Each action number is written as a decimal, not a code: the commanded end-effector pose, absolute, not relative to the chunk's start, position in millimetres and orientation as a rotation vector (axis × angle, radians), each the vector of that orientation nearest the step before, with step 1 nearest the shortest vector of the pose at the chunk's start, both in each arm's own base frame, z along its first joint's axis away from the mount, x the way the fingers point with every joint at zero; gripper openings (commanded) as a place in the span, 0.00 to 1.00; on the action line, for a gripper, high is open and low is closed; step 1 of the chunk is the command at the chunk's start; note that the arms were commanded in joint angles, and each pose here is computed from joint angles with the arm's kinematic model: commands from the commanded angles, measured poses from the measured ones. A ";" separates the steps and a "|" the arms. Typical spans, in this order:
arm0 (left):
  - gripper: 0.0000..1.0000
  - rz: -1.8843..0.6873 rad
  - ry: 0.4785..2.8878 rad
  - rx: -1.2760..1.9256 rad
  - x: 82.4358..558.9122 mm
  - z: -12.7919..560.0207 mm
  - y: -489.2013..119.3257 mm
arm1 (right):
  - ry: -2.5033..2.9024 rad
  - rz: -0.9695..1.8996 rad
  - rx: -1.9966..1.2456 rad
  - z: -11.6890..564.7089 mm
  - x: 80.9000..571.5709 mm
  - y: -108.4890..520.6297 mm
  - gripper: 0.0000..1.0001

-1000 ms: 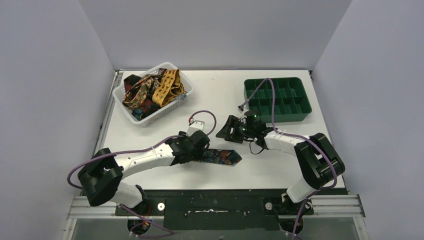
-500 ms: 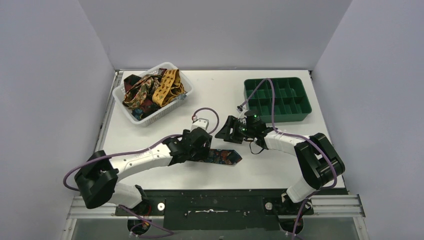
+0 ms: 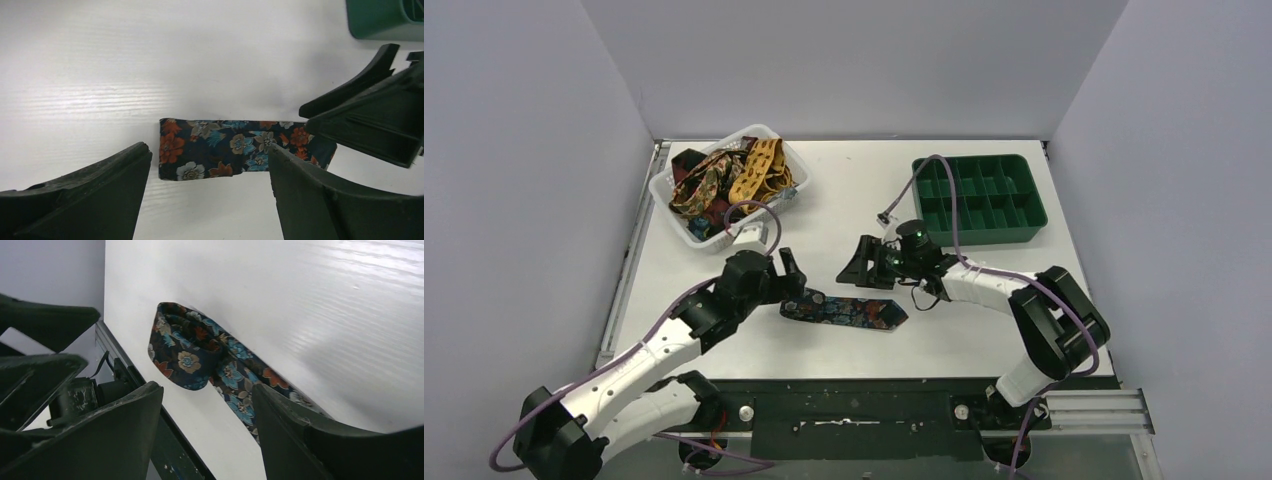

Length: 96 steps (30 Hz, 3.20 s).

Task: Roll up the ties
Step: Roll the tie at the center of the board.

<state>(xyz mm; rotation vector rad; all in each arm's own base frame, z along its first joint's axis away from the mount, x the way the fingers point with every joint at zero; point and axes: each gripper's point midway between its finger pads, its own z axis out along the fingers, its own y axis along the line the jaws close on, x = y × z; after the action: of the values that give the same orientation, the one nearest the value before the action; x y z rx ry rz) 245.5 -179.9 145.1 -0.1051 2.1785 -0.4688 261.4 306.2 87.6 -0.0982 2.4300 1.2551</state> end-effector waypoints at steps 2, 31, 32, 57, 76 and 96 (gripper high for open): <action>0.86 -0.619 2.192 -0.259 246.4 132.1 -164.4 | 2.379 1.260 -0.218 102.0 260.9 339.4 0.68; 0.87 -0.916 2.272 -0.367 250.3 71.2 -154.1 | 2.586 1.179 -0.356 48.1 244.7 377.2 0.48; 0.87 -0.923 2.275 -0.357 250.1 70.6 -154.9 | 2.592 1.176 -0.359 46.0 243.8 377.0 0.47; 0.71 -1.173 2.327 -0.284 238.3 43.2 -184.6 | 2.602 1.192 -0.385 38.9 234.8 371.1 0.40; 0.68 -1.129 2.356 -0.276 231.9 39.4 -179.2 | 2.561 1.276 -0.355 61.6 237.0 370.3 0.44; 0.42 -1.124 2.347 -0.215 237.9 46.8 -181.8 | 2.631 1.231 -0.359 39.3 233.6 365.8 0.38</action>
<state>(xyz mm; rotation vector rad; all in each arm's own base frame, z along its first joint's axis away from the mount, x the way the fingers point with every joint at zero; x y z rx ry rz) 227.5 -181.1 34.3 -0.2664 2.3795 -1.1386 231.4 364.1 32.2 -0.3443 2.6561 1.2233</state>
